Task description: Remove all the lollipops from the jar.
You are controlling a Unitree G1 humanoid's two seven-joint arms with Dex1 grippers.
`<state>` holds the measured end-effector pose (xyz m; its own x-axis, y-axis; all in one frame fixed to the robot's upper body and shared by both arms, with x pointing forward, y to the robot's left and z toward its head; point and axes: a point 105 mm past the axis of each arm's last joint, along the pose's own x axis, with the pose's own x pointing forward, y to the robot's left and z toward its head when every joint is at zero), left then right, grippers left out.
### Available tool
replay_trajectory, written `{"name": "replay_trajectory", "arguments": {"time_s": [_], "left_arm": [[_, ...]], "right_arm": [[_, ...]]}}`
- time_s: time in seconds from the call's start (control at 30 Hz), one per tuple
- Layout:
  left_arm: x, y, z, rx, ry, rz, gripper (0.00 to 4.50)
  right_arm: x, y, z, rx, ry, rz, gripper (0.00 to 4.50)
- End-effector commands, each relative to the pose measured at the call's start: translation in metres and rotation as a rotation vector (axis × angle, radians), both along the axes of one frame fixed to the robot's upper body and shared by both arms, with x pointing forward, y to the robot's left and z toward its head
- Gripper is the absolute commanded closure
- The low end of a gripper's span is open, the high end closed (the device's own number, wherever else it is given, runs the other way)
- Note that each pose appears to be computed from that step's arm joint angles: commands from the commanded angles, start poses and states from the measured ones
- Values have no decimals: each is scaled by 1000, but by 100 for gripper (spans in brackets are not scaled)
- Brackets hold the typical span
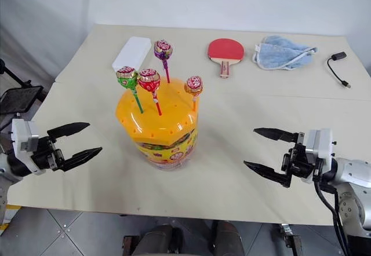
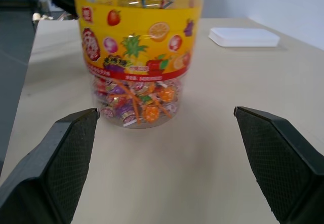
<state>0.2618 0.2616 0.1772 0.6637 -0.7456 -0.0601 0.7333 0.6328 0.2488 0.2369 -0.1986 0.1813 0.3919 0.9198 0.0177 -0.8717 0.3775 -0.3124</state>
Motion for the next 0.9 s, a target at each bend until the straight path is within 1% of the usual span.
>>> {"name": "replay_trajectory", "arguments": {"time_s": [0.03, 0.07, 0.13, 0.2, 0.27, 0.37, 0.43, 0.5, 0.57, 0.6, 0.67, 0.73, 0.8, 0.9], "left_arm": [[2, 0, 10, 10, -63, 11, 0], [2, 0, 10, 4, -62, 13, 0], [4, 2, 17, -70, -63, 21, 0], [-2, 4, 31, -225, -61, -17, 0], [-8, 3, 42, -314, -49, -72, 0], [-15, -10, 59, -317, -41, -183, 0], [-20, -31, 78, -305, -41, -309, 0], [-21, -56, 94, -266, -66, -416, 0], [-19, -74, 100, -233, -85, -483, 0], [-19, -90, 107, -223, -96, -548, 0], [-20, -113, 116, -200, -111, -639, 0], [-20, -123, 118, -181, -111, -677, 0], [-14, -131, 117, -157, -114, -668, 0], [-6, -141, 118, -176, -124, -652, 0]], "right_arm": [[0, -2, 2, -16, -35, 16, 3], [1, -2, 2, -17, -36, 20, 3], [4, -2, 9, 52, -36, 3, 3], [6, 0, 40, 218, -104, -9, 3], [1, 5, 61, 290, -140, 9, 3], [-12, 17, 82, 313, -186, 60, 3], [-25, 26, 94, 333, -234, 110, 3], [-37, 34, 95, 298, -249, 168, 3], [-42, 37, 88, 256, -249, 215, 3], [-43, 35, 84, 251, -242, 239, 3], [-38, 29, 79, 235, -239, 230, 3], [-34, 23, 77, 225, -247, 215, 3], [-34, 16, 77, 232, -243, 220, 3], [-34, 8, 72, 211, -250, 197, 3]]}}
